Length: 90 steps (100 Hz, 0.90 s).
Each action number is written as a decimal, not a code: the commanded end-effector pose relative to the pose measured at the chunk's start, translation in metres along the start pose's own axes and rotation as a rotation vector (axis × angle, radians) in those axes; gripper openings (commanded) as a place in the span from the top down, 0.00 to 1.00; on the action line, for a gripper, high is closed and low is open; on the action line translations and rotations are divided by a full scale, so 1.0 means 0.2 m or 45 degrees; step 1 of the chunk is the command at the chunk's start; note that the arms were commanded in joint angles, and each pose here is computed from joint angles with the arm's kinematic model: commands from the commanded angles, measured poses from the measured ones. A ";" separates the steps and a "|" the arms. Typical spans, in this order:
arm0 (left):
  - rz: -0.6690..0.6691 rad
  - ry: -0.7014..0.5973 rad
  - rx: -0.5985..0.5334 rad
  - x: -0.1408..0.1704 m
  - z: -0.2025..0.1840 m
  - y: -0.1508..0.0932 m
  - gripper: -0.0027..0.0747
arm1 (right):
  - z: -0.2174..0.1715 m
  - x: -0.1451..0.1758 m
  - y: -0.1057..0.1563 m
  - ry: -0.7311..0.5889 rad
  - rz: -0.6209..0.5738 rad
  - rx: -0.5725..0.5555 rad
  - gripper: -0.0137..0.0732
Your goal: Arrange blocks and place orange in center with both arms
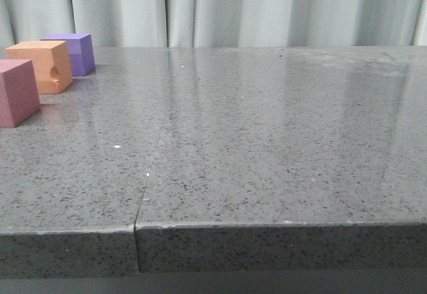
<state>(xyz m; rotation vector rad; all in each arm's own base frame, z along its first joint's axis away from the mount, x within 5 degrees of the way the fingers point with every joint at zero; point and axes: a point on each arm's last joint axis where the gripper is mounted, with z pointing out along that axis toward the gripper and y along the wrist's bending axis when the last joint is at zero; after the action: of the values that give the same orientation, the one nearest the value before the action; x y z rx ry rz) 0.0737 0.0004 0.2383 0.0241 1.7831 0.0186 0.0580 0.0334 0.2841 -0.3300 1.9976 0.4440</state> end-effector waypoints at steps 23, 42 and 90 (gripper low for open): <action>-0.063 -0.260 -0.002 0.08 -0.03 0.00 0.99 | -0.02 -0.07 0.01 -0.105 -0.017 -0.006 0.92; -0.102 -0.302 0.001 0.20 -0.04 -0.01 0.99 | -0.02 -0.07 0.01 -0.105 -0.017 -0.006 0.92; -0.088 -0.316 -0.020 0.22 -0.05 0.00 0.99 | -0.02 -0.06 0.01 -0.103 -0.017 -0.006 0.92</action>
<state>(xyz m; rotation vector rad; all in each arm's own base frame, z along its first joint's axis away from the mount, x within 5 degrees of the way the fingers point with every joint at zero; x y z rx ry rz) 0.0560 0.0010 0.2006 -0.0458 1.6169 -0.0180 0.0580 0.0334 0.2841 -0.3300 1.9976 0.4440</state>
